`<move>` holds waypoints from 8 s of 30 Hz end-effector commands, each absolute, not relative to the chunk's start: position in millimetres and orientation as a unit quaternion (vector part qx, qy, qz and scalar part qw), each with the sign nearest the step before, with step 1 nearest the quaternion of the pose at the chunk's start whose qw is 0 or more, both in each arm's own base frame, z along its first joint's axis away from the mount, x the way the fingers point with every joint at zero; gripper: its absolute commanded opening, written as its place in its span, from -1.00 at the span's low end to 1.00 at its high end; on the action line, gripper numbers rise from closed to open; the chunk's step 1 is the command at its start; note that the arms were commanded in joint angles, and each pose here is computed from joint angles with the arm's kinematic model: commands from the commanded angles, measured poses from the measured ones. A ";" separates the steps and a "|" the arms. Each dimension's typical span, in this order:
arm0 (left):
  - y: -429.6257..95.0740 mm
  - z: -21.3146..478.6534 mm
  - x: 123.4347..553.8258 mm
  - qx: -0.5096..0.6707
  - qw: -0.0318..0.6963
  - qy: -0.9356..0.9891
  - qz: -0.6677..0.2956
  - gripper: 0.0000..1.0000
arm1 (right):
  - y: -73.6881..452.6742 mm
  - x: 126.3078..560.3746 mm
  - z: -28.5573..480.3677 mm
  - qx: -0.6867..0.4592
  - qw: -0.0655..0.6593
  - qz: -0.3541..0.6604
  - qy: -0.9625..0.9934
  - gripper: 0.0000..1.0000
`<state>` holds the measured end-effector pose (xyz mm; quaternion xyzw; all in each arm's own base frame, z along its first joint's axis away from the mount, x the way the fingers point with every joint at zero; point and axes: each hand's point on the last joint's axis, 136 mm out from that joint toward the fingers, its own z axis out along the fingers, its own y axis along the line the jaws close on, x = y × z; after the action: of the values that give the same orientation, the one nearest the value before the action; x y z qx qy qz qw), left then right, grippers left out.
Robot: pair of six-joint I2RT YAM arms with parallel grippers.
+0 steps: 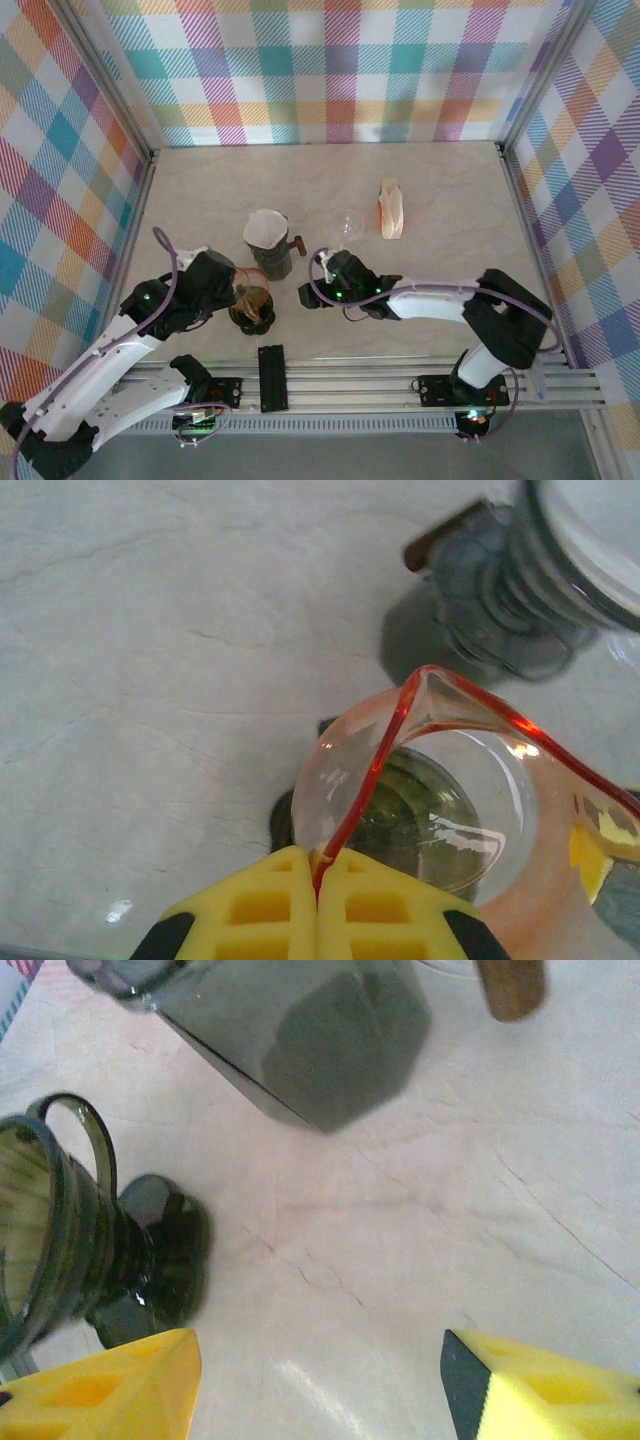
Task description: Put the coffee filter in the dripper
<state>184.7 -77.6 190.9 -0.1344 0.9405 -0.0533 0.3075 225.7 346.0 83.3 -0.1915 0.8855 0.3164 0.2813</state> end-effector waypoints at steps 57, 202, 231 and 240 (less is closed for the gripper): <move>-263.4 82.5 219.1 0.074 0.222 0.971 0.053 -0.73 | 150.2 182.2 100.6 -0.043 0.372 0.169 0.912 0.59; -265.4 172.0 211.3 -0.094 0.217 0.936 -0.260 -0.33 | 150.2 183.1 108.4 -0.020 0.378 0.186 0.907 0.62; -200.6 231.4 194.9 -0.058 0.350 0.890 -0.286 0.90 | 154.8 332.3 160.8 0.008 0.367 0.112 0.923 0.19; -205.1 218.2 185.1 -0.023 0.354 0.889 -0.290 0.89 | 143.4 410.2 144.3 0.014 0.332 0.046 0.942 -0.18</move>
<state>184.8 -202.2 214.4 -0.0388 0.8955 -0.2851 0.3396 399.9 146.6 147.4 0.0323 0.9361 0.0680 0.3436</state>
